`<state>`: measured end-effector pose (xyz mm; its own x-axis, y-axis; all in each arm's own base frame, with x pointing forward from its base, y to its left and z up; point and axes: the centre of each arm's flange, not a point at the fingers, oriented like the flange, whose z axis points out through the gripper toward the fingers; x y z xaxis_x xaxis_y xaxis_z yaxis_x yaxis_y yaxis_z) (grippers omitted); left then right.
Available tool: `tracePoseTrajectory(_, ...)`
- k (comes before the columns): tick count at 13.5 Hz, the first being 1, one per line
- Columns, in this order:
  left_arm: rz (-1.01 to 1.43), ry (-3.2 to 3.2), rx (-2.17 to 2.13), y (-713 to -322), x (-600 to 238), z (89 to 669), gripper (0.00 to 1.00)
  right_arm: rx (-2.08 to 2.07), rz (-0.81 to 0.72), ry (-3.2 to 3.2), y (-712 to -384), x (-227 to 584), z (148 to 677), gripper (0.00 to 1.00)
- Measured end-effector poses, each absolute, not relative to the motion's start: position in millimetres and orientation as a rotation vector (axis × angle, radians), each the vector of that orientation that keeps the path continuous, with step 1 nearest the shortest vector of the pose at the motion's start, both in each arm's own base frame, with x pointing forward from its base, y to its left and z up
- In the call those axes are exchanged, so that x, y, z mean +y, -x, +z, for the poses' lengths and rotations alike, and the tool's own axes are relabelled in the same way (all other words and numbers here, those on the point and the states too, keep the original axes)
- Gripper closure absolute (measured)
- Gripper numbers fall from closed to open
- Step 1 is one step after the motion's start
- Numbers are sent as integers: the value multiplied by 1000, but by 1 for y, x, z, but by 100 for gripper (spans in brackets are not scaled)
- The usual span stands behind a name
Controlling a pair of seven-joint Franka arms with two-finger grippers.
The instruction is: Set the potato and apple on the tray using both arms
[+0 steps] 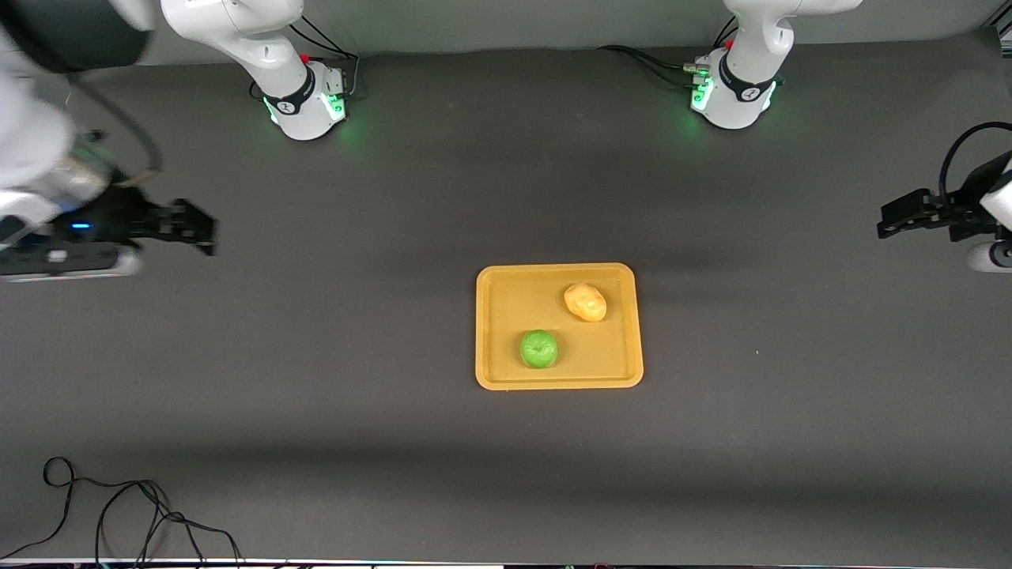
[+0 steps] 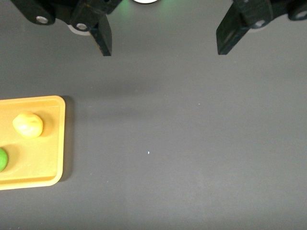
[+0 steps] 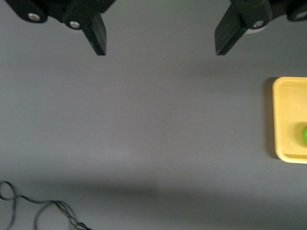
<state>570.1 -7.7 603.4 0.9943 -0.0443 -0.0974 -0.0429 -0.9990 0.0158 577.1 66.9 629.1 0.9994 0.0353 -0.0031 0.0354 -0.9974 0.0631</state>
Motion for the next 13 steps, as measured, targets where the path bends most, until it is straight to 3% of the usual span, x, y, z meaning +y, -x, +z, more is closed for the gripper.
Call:
tracePoseTrajectory(7,-113,-3128,-53,-571,-16,616,3,6,-19,-3078,-563,-21,624,0)
tracePoseTrajectory(13,-112,-3155,-50,-571,-12,616,3,-15,-24,-3115,-563,-24,622,0)
